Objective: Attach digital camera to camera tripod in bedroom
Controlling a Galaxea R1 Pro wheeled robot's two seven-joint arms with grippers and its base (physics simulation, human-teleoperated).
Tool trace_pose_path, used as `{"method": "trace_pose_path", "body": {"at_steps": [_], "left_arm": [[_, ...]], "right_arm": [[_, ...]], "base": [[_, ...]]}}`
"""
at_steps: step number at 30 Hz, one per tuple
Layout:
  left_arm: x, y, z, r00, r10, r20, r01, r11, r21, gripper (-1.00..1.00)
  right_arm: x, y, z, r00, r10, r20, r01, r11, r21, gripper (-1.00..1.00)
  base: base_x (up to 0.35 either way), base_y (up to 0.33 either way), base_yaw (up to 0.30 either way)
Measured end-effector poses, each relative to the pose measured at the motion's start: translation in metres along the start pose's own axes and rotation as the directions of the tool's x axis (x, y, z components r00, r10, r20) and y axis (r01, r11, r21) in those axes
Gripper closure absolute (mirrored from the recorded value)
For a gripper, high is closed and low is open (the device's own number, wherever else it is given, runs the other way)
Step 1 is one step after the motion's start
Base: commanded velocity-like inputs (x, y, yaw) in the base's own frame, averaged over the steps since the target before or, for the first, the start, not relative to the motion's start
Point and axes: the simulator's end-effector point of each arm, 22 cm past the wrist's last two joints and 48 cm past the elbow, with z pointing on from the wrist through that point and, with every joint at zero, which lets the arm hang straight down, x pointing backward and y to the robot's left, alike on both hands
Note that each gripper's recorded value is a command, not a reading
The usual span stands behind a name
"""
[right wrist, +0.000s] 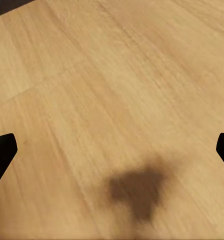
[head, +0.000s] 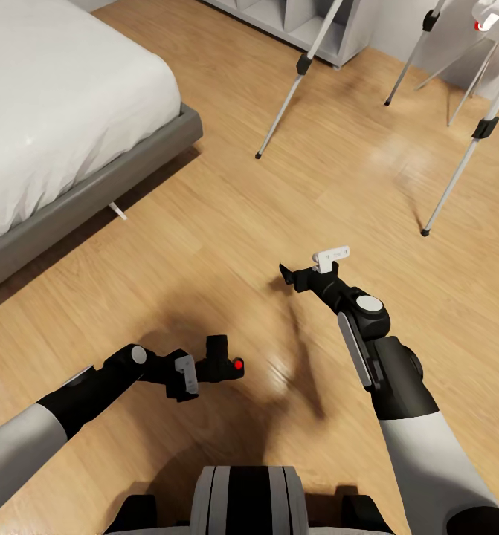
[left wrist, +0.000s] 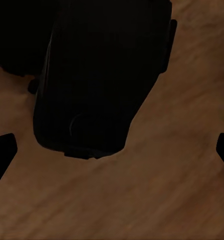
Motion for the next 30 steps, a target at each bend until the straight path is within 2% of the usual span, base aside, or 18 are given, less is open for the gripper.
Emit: {"method": "trace_pose_path", "body": {"at_steps": [22, 24, 25, 27, 28, 29, 30], "left_arm": [[0.000, 0.000, 0.000, 1.000, 0.000, 0.000, 0.000, 1.000, 0.000, -1.00], [0.000, 0.000, 0.000, 1.000, 0.000, 0.000, 0.000, 1.000, 0.000, -1.00], [0.000, 0.000, 0.000, 1.000, 0.000, 0.000, 0.000, 1.000, 0.000, -1.00], [0.000, 0.000, 0.000, 1.000, 0.000, 0.000, 0.000, 1.000, 0.000, -1.00], [0.000, 0.000, 0.000, 1.000, 0.000, 0.000, 0.000, 1.000, 0.000, -1.00], [0.000, 0.000, 0.000, 1.000, 0.000, 0.000, 0.000, 1.000, 0.000, -1.00], [0.000, 0.000, 0.000, 1.000, 0.000, 0.000, 0.000, 1.000, 0.000, -1.00]], "right_arm": [[-0.003, 0.009, 0.001, 1.000, -0.013, 0.010, 0.013, 1.000, -0.017, -1.00], [-0.007, 0.011, 0.001, 0.999, -0.019, 0.029, 0.019, 1.000, -0.020, -1.00], [-0.019, 0.020, 0.001, 0.996, -0.040, 0.086, 0.043, 0.998, -0.036, -1.00], [-0.030, 0.027, 0.000, 0.989, -0.056, 0.136, 0.063, 0.997, -0.046, -1.00], [-0.037, 0.030, -0.001, 0.984, -0.063, 0.166, 0.072, 0.996, -0.049, -1.00], [-0.051, 0.034, -0.004, 0.970, -0.076, 0.230, 0.089, 0.995, -0.048, -1.00], [-0.059, 0.035, -0.006, 0.961, -0.081, 0.266, 0.097, 0.994, -0.045, -1.00]], "base": [[0.000, 0.000, 0.000], [0.000, 0.000, 0.000], [0.000, 0.000, 0.000], [0.000, 0.000, 0.000], [0.000, 0.000, 0.000], [0.000, 0.000, 0.000], [0.000, 0.000, 0.000]]}}
